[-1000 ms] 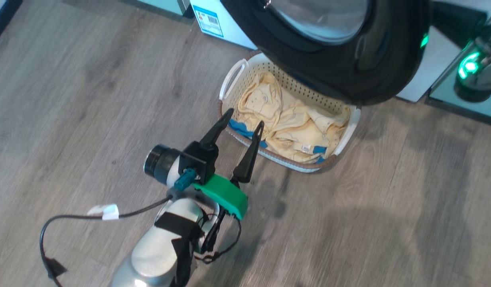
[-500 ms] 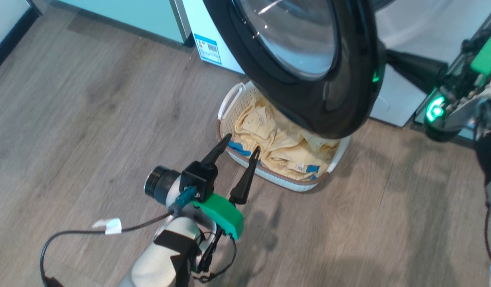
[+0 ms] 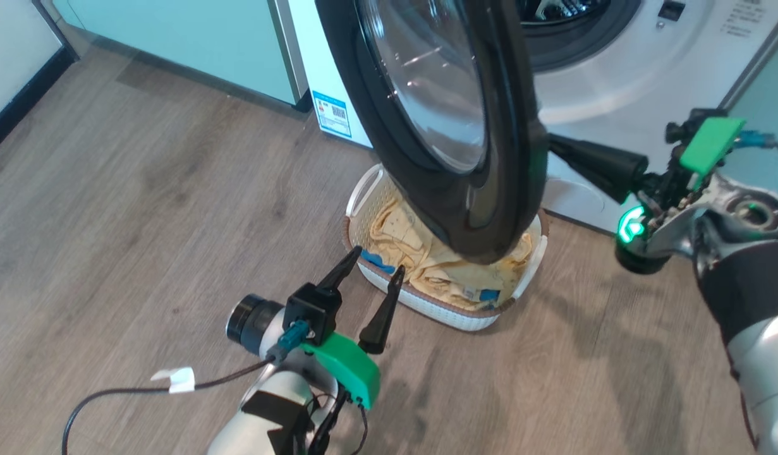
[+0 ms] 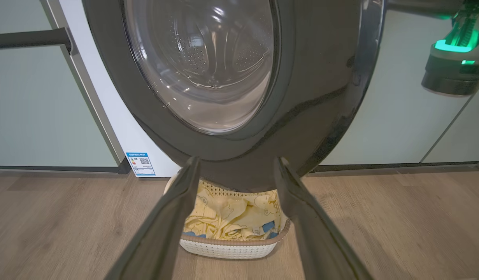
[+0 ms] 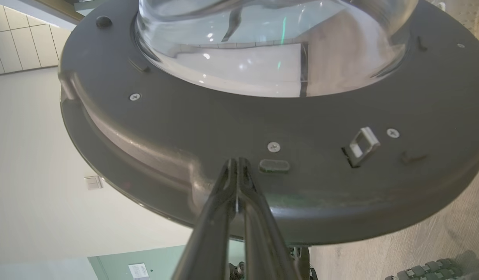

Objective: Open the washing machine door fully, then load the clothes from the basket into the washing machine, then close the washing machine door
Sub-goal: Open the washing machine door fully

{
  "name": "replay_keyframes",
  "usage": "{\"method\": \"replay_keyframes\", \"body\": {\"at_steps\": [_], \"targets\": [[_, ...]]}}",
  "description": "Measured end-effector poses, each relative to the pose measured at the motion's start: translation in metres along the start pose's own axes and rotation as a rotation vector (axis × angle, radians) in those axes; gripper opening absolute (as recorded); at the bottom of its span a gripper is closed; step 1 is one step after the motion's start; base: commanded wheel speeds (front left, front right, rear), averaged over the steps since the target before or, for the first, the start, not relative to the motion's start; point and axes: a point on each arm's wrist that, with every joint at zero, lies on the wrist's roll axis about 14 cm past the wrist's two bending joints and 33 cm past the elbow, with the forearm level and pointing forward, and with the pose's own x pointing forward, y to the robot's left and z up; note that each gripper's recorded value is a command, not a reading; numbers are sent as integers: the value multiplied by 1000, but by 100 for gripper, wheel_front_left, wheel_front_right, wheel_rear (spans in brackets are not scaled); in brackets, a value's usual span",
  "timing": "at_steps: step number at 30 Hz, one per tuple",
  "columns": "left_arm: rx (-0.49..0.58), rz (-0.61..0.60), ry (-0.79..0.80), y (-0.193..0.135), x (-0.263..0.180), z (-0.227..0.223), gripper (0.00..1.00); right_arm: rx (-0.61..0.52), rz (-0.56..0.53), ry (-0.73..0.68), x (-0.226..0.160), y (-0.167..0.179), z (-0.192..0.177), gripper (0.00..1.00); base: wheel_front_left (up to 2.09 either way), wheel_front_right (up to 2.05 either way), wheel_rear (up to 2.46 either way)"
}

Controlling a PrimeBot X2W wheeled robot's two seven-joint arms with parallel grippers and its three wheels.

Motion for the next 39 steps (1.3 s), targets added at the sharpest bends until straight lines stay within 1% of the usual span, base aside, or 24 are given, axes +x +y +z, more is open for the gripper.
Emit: {"method": "replay_keyframes", "body": {"at_steps": [8, 12, 17, 24, 27, 30, 31, 33, 36, 37, 38, 39], "targets": [[8, 2, -15, 1, -7, 6, 100, 22, 17, 26, 8, 1, -27, 0, 0, 0, 0], [12, 5, -7, 2, -10, 3, 100, 36, 23, 29, 12, 0, -34, 0, 0, 0, 0], [12, 5, -10, 2, -11, 4, 100, 48, 24, 28, 15, -1, -39, 0, 0, 0, 0], [12, 8, -17, 3, -11, 6, 100, 56, 32, -10, 15, 2, -36, 0, 0, 0, 0], [11, 13, -21, 5, -11, 8, 100, 65, 54, -58, 11, 7, -27, 0, 0, 0, 0], [9, 20, -23, 7, -10, 8, 100, 74, 101, -139, 3, 18, -11, 0, 0, 0, 0], [9, 20, -23, 7, -10, 8, 100, 74, 101, -139, 3, 18, -11, 0, 0, 0, 0], [8, 21, -22, 7, -9, 8, 100, 77, 120, -212, -10, 19, 4, 0, 0, 0, 0], [7, 17, -20, 6, -7, 7, 100, 76, 140, -360, -37, 17, 31, 0, 0, 0, 0], [6, 15, -20, 5, -7, 7, 100, 69, 142, -411, -48, 16, 39, 27, 0, 0, 0], [5, 14, -19, 5, -6, 6, 100, 56, 142, -452, -57, 16, 45, 70, 0, 0, 0], [4, 13, -18, 4, -5, 6, 100, 46, 144, -490, -67, 15, 51, 100, 0, 0, 0]]}}
